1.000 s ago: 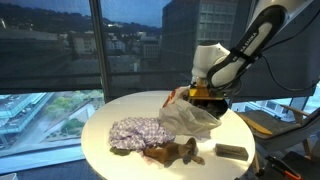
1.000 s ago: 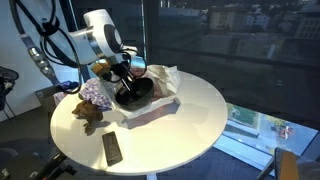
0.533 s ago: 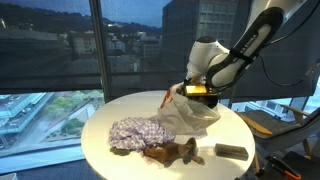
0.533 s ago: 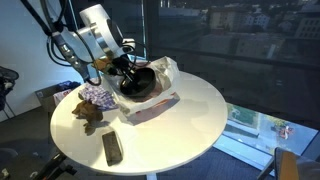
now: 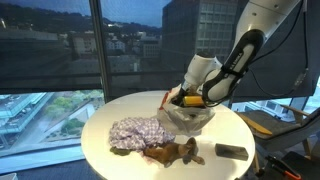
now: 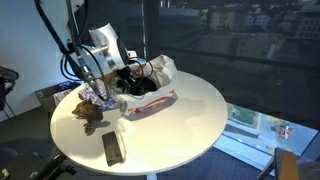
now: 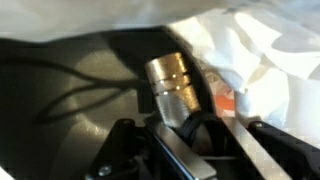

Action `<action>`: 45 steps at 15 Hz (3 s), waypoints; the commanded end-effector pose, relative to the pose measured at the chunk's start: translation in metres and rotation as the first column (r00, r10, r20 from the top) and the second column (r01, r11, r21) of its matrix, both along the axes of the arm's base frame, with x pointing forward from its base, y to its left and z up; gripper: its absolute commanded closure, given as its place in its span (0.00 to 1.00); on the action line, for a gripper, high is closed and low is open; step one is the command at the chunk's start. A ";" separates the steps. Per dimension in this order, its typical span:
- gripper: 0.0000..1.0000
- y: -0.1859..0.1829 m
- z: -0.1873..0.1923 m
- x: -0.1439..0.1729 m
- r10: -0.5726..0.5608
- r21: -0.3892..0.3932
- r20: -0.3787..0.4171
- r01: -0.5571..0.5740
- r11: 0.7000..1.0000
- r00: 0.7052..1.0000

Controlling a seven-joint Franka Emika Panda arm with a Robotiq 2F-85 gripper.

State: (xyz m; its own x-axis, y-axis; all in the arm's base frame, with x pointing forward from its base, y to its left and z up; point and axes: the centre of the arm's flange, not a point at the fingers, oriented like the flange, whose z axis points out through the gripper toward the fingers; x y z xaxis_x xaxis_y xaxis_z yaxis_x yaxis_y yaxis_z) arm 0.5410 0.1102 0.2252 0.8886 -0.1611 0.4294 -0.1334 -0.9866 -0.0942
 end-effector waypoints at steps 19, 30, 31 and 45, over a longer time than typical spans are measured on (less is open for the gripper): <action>0.00 -0.061 0.058 -0.044 -0.507 -0.133 -0.036 0.499 0.856 0.861; 0.00 -0.058 0.102 -0.171 -0.470 -0.189 0.069 0.474 0.860 0.880; 0.00 -0.049 0.101 -0.178 -0.445 -0.200 0.067 0.449 0.871 0.893; 0.00 -0.020 0.076 -0.171 -0.372 -0.195 0.008 0.367 0.910 0.928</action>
State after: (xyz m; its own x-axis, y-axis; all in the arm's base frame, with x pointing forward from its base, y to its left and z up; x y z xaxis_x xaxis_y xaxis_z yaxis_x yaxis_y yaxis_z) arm 0.3709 0.0940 0.3108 0.7780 -0.3811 0.4995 -0.5006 -0.8564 0.1262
